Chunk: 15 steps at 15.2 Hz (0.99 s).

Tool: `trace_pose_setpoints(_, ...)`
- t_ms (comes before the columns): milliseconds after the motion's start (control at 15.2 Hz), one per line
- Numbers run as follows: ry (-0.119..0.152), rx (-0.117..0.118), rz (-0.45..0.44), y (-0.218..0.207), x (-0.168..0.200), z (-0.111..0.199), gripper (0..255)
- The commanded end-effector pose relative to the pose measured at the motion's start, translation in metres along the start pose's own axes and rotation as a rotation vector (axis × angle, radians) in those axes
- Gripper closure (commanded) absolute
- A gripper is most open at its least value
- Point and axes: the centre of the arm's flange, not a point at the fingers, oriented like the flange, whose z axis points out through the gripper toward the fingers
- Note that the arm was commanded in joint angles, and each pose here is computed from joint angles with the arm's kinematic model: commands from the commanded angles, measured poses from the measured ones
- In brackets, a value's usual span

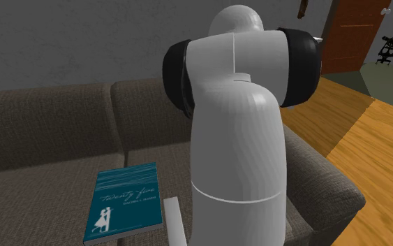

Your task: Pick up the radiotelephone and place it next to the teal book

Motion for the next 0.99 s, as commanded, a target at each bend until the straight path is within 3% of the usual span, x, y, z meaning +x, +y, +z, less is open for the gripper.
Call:
trace_pose_setpoints(0, 0.0, 0.0, 0.0, 0.0, 0.0, 0.011, 0)
trace_pose_setpoints(132, 0.0, 0.0, 0.0, 0.0, 0.0, 0.025, 0)
trace_pose_setpoints(660, 0.0, 0.0, 0.0, 0.0, 0.0, 0.025, 0)
trace_pose_setpoints(726, 0.0, 0.0, 0.0, 0.0, 0.0, 0.025, 255)
trace_pose_setpoints(924, 0.0, 0.0, 0.0, 0.0, 0.0, 0.025, 255)
